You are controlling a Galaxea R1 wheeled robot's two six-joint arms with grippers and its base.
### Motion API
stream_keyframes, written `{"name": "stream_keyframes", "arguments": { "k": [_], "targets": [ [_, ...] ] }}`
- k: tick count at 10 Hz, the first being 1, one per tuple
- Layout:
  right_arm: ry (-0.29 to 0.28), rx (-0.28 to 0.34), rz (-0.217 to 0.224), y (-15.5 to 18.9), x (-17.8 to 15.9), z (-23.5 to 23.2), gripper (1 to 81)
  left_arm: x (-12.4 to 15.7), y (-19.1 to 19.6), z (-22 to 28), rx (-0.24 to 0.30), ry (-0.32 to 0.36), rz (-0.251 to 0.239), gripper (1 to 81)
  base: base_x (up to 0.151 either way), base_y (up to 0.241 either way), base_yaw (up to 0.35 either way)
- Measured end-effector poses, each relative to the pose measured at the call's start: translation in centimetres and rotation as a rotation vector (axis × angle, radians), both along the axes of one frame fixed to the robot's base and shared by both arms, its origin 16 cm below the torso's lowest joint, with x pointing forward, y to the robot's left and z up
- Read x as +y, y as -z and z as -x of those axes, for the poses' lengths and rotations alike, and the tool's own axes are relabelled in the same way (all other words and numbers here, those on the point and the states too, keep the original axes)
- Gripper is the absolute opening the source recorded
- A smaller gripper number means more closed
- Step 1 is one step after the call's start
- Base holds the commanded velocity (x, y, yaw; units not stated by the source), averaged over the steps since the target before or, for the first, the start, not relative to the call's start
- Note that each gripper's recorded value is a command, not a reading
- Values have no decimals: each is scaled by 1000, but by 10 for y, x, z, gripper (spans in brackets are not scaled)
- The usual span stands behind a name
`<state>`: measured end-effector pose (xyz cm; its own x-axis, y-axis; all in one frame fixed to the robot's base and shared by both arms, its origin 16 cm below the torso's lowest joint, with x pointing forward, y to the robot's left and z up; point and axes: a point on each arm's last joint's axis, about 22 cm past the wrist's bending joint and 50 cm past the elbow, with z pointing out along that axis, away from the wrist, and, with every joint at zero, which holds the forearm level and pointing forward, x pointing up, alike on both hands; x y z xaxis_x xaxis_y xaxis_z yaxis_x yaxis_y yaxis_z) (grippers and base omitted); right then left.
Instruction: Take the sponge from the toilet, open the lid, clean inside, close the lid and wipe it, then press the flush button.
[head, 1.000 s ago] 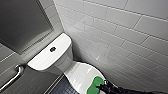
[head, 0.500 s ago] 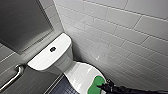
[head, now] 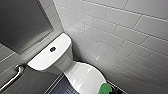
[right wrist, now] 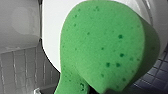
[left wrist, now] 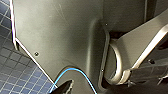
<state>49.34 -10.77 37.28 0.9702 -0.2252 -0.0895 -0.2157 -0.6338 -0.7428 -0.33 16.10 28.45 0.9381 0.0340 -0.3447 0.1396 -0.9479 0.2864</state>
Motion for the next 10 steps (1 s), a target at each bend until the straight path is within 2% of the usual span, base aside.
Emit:
{"name": "stream_keyframes", "arguments": {
  "k": [2, 4, 6, 8, 10],
  "targets": [
    [9, 19, 19, 3, -20, 15, 10, 1, 2, -5, -6, 0, -1, 811, 0, 0, 0],
    [11, 91, 50, 14, -40, 65, 10, 2, 6, -15, -21, 0, -2, 811, 0, 0, 0],
    [19, 159, 112, 35, -68, 115, 10, 3, 5, -11, -15, 0, -3, 811, 0, 0, 0],
    [31, 195, 191, 56, -105, 147, 10, 6, 6, -14, -26, -5, -8, 811, 0, 0, 0],
    [33, 232, 240, 66, -128, 181, 10, 6, 7, -15, -29, -6, -9, 811, 0, 0, 0]
  ]
}}
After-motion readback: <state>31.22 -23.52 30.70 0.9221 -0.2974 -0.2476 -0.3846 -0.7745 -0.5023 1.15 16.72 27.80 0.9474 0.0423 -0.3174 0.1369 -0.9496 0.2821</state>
